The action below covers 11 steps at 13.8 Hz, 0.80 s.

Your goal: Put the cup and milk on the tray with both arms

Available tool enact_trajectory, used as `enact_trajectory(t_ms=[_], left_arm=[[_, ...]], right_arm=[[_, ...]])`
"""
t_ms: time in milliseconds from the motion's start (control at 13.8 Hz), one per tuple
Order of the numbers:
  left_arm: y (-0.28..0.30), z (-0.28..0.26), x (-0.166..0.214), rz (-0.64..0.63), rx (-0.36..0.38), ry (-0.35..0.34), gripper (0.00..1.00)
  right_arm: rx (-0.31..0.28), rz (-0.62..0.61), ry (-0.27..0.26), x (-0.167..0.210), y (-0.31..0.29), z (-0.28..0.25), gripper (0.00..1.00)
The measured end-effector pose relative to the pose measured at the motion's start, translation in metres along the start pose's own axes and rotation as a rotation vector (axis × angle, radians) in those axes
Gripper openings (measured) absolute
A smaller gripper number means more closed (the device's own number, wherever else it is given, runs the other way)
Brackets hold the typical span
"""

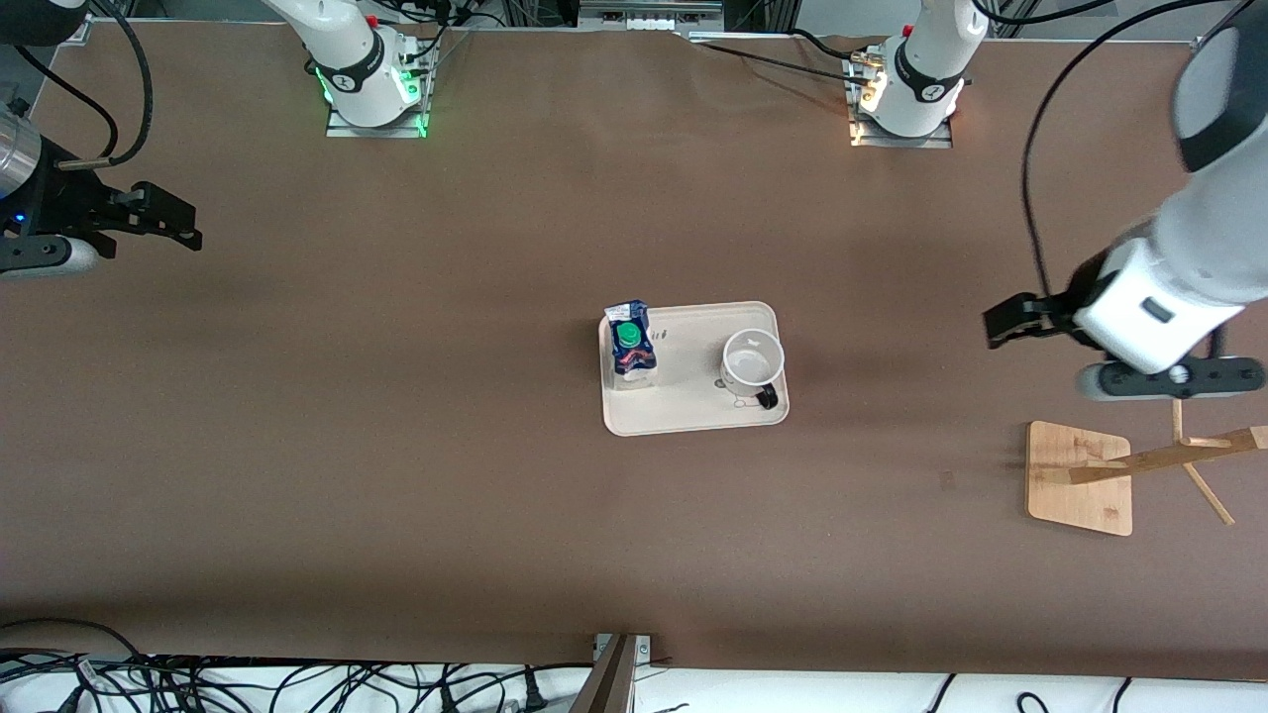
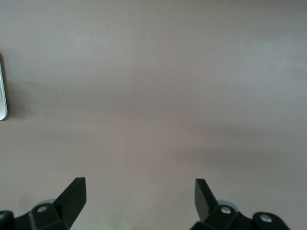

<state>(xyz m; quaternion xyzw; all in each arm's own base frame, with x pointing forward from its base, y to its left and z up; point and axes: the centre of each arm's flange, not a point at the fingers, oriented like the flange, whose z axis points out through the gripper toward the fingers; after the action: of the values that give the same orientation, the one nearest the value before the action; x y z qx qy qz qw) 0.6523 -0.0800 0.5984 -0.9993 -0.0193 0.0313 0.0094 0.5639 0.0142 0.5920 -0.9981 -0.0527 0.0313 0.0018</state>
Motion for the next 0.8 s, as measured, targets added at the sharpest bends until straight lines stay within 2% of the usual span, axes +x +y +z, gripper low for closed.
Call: enact_trajectory(t_ms=[218,291,436,581,654,799], left_arm=[[-0.027,0.017,0.003,0.091,0.000,-0.052,1.00],[-0.035,0.023,0.006,0.108,-0.008,-0.039,1.00],[-0.052,0.029,0.003,0.089,-0.016,0.042,1.00],[-0.066,0.024,-0.021,0.062,-0.006,0.145,1.00],[-0.072,0.019,-0.039,0.054,-0.002,0.172,1.00],[-0.073,0.013,-0.074,0.057,0.007,0.182,1.00]], right_arm=[[-0.001,0.000,0.005,0.001,0.000,0.000,1.00],[-0.001,0.000,0.006,0.001,0.000,0.000,1.00],[-0.002,0.000,0.007,0.001,0.000,0.000,1.00],[-0.004,0.000,0.007,0.002,0.000,0.000,1.00],[-0.008,-0.001,0.007,0.002,0.000,0.000,1.00],[-0.022,-0.010,0.006,0.002,-0.003,0.000,1.00]])
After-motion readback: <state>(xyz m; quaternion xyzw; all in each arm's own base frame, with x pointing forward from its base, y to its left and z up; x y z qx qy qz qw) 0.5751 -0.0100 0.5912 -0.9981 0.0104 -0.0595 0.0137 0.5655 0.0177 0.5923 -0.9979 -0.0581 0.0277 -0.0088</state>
